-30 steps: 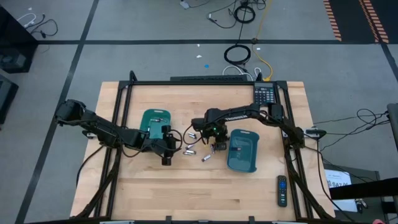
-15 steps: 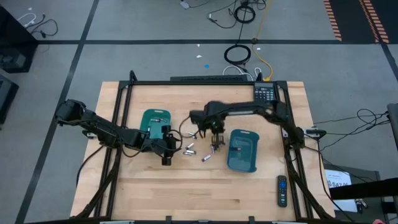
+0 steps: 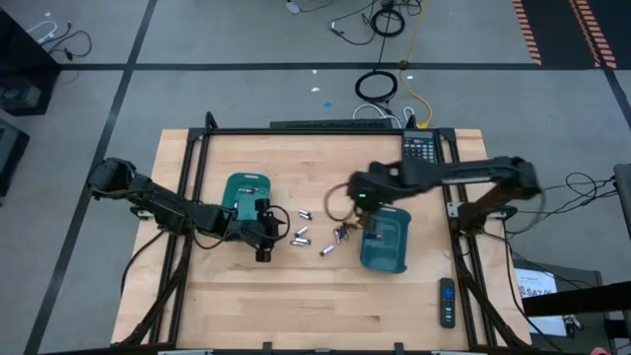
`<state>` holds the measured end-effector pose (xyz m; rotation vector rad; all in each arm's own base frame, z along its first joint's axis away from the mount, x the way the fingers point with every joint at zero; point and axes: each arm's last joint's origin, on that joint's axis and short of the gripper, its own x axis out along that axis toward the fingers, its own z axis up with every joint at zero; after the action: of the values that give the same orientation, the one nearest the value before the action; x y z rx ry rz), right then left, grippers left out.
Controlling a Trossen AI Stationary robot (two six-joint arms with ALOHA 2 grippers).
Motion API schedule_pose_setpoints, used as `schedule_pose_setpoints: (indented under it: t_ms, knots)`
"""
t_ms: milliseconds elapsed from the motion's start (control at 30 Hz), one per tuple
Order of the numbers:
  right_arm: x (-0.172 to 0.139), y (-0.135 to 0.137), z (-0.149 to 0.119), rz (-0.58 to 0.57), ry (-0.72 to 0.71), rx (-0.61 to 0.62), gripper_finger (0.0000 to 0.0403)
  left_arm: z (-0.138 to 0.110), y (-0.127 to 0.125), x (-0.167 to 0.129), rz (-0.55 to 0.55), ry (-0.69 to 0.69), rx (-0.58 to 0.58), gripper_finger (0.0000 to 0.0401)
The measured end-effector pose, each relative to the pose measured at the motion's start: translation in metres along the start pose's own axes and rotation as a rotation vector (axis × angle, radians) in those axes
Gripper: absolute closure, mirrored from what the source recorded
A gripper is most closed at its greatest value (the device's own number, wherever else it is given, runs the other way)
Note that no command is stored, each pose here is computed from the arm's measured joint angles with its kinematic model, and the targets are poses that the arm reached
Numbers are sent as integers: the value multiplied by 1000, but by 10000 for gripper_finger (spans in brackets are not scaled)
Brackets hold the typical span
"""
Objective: Sort batteries
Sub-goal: Put the black battery into the blue bin
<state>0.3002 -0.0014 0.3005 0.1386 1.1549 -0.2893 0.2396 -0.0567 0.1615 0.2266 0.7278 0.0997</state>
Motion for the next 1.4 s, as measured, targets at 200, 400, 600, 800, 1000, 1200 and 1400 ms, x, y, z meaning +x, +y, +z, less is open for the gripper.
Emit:
schedule_pose_setpoints:
  t_ms: [200, 400, 600, 800, 1000, 1200, 1400]
  knots:
    - [17, 12, -57, 57, -32, 126, 382, 10, 5, 0, -28, -25, -29, 216]
    - [46, 20, -86, 126, -129, 144, 357, 29, 13, -1, -56, -39, -109, 216]
    - [66, 20, -96, 113, -104, 131, 274, 43, 27, -4, -16, 16, -153, 216]
    - [64, 23, -90, 130, -164, 100, 261, 60, 32, -12, -5, 47, -205, 216]
    - [64, 24, -89, 134, -177, 87, 278, 73, 28, -20, -20, 37, -233, 216]
    - [57, 22, -89, 141, -198, 72, 280, 79, 25, -23, -32, 19, -228, 216]
    - [36, 21, -87, 90, -276, 72, 280, 78, 22, -24, -15, 23, -213, 216]
